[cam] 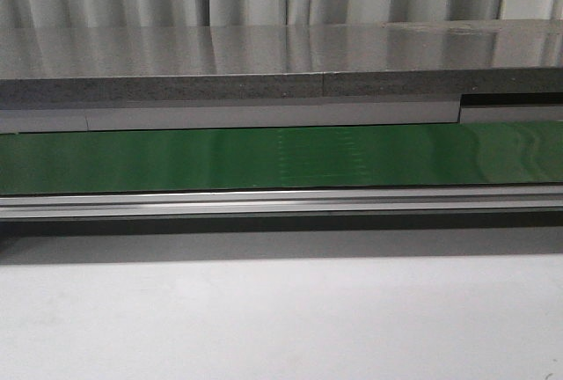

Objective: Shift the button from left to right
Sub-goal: 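Move the left gripper over the blue tray toward the yellow button, then lower the open left gripper around the yellow-capped button, then close the left gripper on the button body and lift it, then carry the button with the left gripper onto the green belt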

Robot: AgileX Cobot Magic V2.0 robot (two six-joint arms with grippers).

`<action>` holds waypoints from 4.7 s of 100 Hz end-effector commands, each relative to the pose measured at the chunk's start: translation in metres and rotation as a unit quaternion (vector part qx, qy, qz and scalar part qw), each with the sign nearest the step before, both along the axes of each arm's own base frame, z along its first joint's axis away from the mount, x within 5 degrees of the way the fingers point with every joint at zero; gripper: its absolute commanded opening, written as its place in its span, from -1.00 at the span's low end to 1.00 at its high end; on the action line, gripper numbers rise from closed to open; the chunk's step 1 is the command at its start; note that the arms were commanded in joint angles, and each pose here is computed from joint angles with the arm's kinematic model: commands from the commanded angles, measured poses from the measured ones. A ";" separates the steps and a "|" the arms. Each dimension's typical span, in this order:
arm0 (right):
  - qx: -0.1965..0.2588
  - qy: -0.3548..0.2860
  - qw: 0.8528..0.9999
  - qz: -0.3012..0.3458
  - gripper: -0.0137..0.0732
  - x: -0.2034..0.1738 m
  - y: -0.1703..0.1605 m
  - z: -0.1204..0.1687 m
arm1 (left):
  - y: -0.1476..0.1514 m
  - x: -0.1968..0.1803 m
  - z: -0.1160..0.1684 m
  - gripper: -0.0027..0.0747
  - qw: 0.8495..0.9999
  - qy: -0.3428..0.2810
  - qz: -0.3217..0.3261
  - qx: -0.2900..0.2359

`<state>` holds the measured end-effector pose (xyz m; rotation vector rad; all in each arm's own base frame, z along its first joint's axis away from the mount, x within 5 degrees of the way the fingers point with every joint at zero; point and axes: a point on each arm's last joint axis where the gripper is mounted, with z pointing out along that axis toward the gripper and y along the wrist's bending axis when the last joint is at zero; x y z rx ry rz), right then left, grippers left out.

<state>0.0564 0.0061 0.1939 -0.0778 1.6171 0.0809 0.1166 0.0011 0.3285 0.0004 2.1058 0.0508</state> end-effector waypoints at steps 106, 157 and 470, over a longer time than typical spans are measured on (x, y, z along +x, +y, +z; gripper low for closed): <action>0.001 -0.059 0.998 -0.005 -0.84 -0.002 -0.001 0.013 | -0.006 0.060 -0.006 0.67 0.997 0.072 0.001 -0.022; 0.001 -0.059 0.998 -0.005 -0.84 -0.002 -0.001 0.013 | 0.061 0.109 0.033 0.67 0.989 0.062 0.136 0.000; 0.001 -0.059 0.998 -0.005 -0.84 -0.002 -0.001 0.013 | 0.101 0.244 -0.047 -0.95 0.967 0.226 0.118 -0.018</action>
